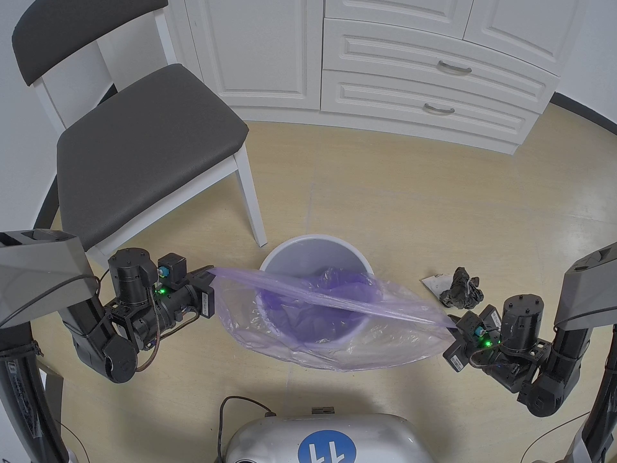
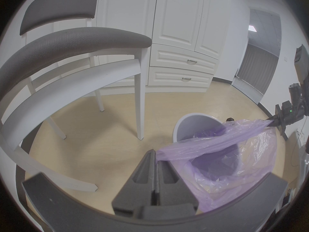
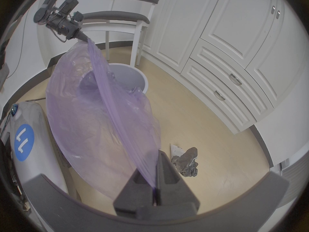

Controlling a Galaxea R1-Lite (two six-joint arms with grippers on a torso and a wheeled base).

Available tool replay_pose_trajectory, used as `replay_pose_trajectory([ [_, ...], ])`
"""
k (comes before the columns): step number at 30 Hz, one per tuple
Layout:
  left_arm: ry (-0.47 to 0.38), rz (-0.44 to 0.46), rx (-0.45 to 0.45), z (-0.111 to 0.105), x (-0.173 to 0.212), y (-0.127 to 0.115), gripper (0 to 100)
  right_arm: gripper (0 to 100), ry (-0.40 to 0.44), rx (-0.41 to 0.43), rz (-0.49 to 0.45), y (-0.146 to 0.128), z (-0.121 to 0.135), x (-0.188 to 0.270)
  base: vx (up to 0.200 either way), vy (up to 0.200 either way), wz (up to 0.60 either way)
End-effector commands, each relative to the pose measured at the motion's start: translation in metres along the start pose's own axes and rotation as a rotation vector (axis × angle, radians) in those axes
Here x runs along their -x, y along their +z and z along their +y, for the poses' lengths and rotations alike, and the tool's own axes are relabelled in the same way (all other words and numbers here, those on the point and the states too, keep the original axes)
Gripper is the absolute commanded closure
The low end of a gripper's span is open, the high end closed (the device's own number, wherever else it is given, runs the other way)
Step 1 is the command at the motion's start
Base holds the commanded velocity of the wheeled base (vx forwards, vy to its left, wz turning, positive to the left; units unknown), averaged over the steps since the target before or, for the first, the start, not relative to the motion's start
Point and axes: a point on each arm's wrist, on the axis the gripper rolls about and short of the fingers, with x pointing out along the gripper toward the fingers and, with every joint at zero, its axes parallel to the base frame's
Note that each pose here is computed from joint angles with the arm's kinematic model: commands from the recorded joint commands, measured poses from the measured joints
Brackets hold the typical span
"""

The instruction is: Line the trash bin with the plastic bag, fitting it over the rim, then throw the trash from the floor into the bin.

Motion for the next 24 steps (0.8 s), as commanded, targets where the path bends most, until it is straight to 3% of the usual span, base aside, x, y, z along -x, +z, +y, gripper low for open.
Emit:
replay_pose_trajectory([
  [1,-0.005,-0.004,-0.003,-0.002,0.003,0.002,100,100,-0.003,0.003,-0.016,0.002,0.0,0.004,0.0,0.0,0.0],
  [12,-0.018,0.063,-0.078,-0.005,0.011,-0.015,100,100,0.023,0.014,0.006,-0.003,0.007,0.002,0.0,0.0,0.0],
  [24,-0.022,0.084,-0.083,-0.006,0.019,-0.013,100,100,0.026,0.042,0.007,-0.002,0.004,0.013,0.0,0.0,0.0],
])
